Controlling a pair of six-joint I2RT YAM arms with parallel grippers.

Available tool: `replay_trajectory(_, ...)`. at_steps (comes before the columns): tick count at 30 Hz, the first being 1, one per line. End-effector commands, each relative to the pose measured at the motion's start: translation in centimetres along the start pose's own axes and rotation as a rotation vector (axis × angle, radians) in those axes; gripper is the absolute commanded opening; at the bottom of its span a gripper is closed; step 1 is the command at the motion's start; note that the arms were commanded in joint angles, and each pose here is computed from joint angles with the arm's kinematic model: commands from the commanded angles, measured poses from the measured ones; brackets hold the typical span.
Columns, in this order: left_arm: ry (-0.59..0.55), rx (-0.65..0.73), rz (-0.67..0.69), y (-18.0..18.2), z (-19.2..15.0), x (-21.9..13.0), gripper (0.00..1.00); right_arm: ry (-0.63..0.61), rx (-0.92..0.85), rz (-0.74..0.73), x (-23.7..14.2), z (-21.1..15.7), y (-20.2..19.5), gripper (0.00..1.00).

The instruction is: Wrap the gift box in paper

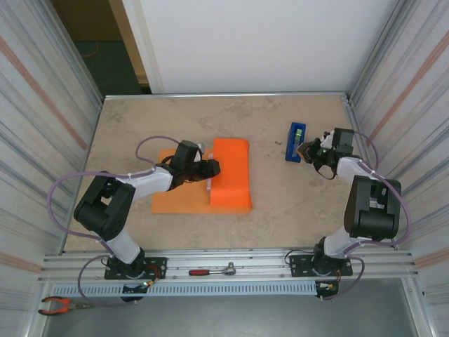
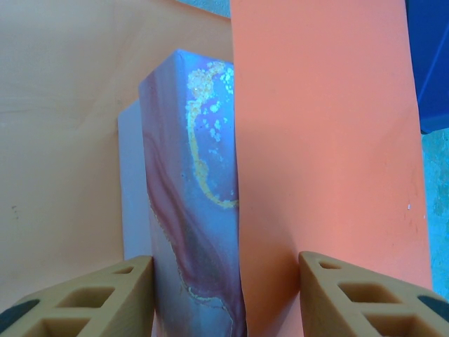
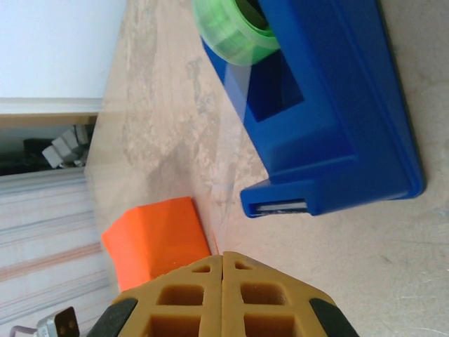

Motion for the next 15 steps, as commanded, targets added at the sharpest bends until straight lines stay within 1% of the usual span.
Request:
replay_trajectory(1, 0.098, -0.012, 0.170, 3.4, -2.8, 0.3, 0.52, 0.034, 0.033, 0.003, -0.4, -1.4, -0.4, 0.00)
replay_trajectory(15, 0.093, -0.009, 0.171, 3.3, -2.7, 0.3, 0.52, 0.036, 0.087, -0.066, 0.9, -2.5, -4.1, 0.00)
Point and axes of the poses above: each hand's point on the last joint's axis, 136 mm out from that joint toward the fingers, its own x axis out along the fingers, its own y axis along the line the jaws close on, z = x × y, the point moved 8 cm from there along -x, back along the fingers, and after that the axes turned 6 degrees about -x, right-handed, at the moved point
